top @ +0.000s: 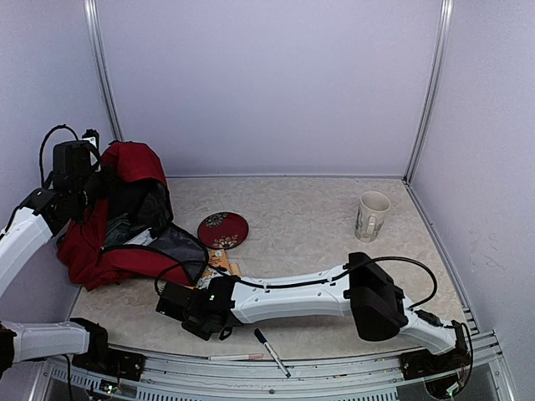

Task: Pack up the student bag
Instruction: Move the book to the center of the board.

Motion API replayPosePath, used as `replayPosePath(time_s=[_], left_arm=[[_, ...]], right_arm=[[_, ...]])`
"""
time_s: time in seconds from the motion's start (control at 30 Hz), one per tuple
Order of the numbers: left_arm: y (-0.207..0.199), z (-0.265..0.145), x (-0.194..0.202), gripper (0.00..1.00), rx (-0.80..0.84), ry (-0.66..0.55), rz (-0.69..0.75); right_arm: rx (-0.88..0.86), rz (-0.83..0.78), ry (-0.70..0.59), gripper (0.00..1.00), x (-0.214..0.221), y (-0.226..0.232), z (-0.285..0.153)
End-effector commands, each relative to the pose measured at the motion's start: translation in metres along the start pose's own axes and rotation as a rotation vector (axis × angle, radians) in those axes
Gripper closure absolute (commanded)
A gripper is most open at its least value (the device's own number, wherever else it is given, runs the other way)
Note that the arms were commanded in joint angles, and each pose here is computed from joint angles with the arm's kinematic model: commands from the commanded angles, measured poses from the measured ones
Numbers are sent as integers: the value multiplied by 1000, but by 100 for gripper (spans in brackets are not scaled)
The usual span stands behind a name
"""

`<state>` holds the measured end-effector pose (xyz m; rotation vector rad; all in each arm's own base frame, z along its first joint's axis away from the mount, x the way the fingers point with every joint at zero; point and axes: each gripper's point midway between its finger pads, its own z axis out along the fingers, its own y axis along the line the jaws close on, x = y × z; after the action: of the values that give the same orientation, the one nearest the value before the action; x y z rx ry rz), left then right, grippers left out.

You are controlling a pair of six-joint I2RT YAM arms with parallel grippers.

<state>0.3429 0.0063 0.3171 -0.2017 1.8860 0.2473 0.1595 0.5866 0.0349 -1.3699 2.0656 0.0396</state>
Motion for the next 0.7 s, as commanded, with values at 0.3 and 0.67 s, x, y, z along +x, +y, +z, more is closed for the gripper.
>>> replayPosePath(time_s=[0.3,0.67], left_arm=[[-20,-3,-6,100,115,-37,-17],[-20,0,-1,100,111,-24,-12]], right_arm=[[245,268,356,32,164,-120,-66],[-213,286,-60,19,24,-60,-74]])
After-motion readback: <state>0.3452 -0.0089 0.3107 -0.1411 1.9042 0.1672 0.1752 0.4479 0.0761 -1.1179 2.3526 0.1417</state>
